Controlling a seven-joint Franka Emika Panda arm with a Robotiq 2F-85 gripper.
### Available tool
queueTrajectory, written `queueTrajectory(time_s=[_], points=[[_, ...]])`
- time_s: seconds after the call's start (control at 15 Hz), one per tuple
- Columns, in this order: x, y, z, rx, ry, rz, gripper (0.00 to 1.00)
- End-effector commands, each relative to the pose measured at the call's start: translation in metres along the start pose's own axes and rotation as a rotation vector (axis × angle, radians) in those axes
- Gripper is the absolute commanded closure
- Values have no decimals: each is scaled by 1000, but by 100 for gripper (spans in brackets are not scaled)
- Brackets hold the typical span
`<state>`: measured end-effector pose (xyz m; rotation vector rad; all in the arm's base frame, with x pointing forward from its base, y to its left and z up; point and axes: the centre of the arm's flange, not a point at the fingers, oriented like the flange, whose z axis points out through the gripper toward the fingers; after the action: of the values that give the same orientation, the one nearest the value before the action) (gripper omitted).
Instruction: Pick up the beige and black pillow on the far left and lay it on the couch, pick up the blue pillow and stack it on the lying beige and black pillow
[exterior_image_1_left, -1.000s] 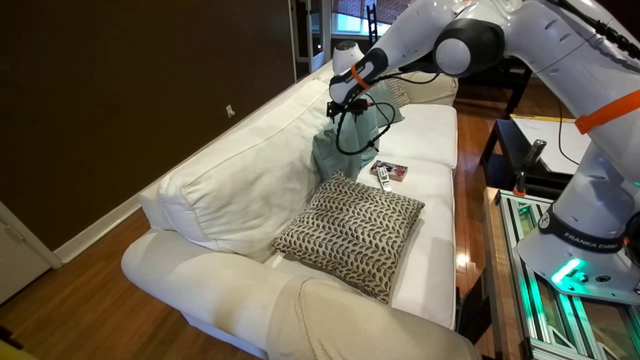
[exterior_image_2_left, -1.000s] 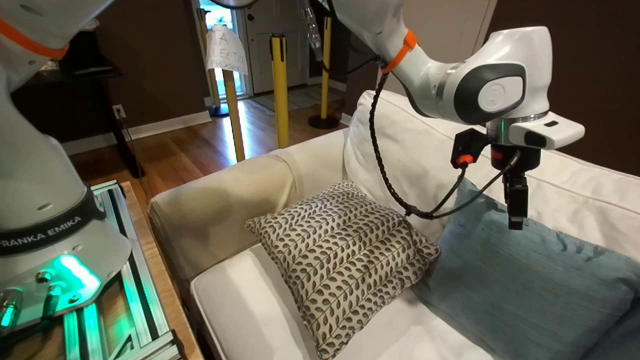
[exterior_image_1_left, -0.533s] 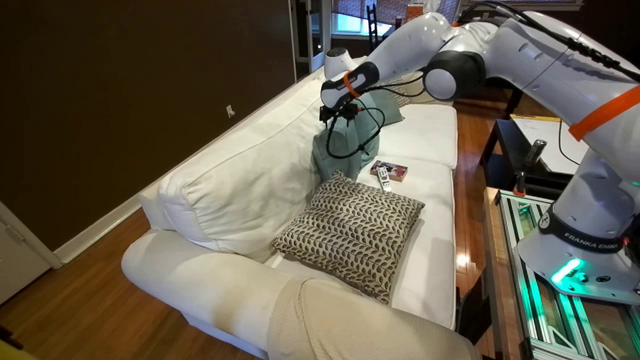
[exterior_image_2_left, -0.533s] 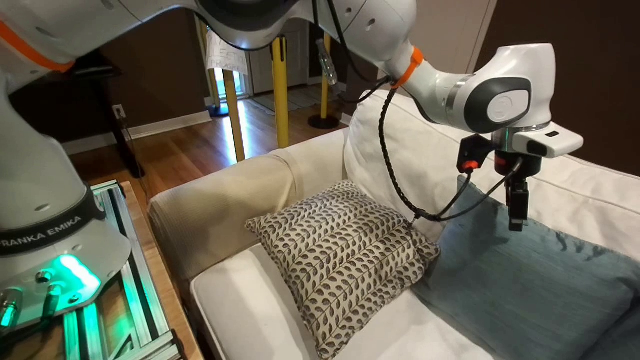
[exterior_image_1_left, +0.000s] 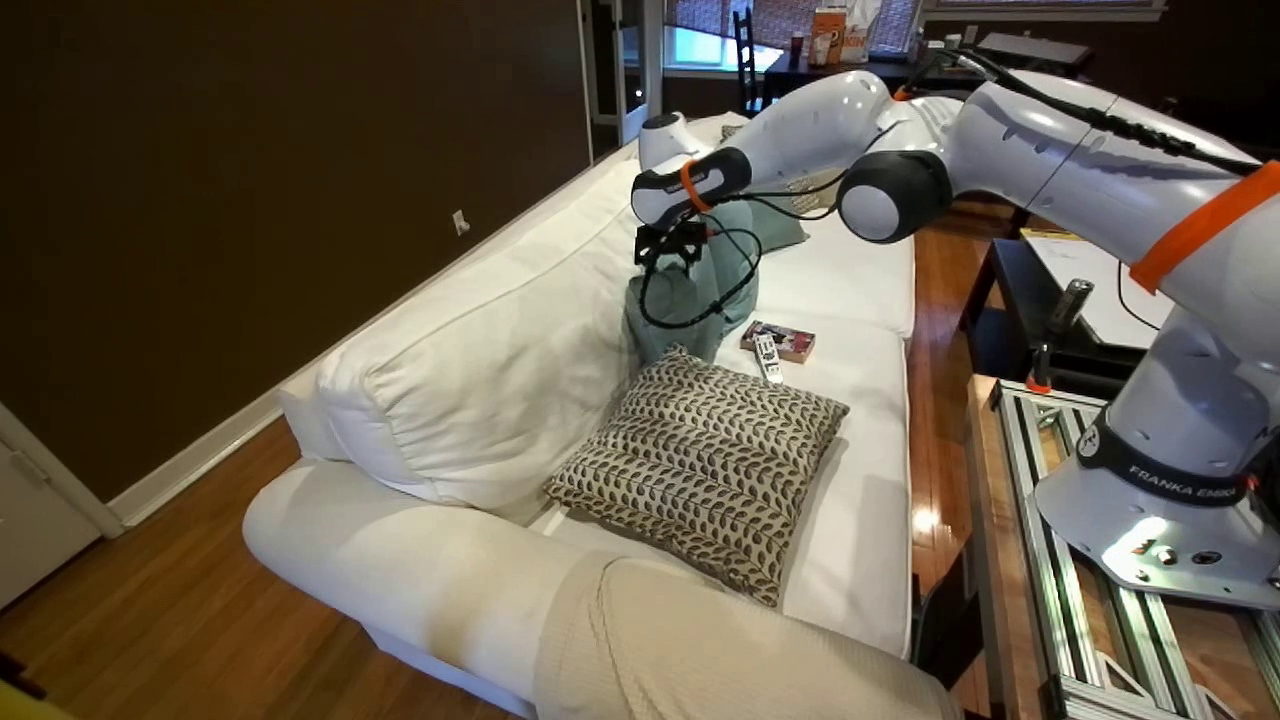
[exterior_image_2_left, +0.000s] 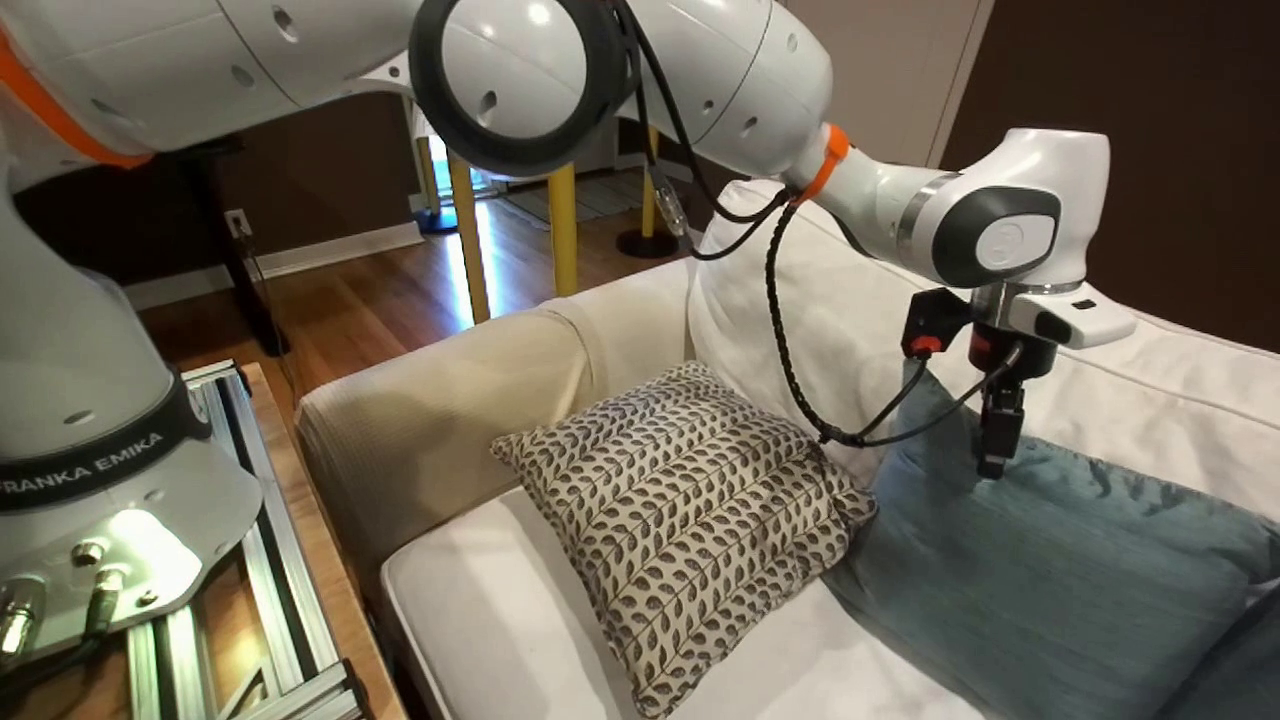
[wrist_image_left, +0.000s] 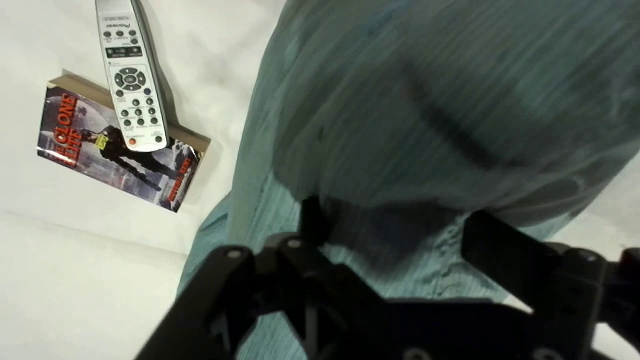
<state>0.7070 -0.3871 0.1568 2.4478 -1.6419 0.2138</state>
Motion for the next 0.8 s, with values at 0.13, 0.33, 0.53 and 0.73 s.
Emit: queueTrajectory(time_s=[0.13,0.33,0.53,0.73], points=[[18,-22,29,26,-90,32,70],[18,-13,25,25,-122,57,91],[17,-1,13,0,-158,105,100],[15,12,-12,-18,-154,121,97]])
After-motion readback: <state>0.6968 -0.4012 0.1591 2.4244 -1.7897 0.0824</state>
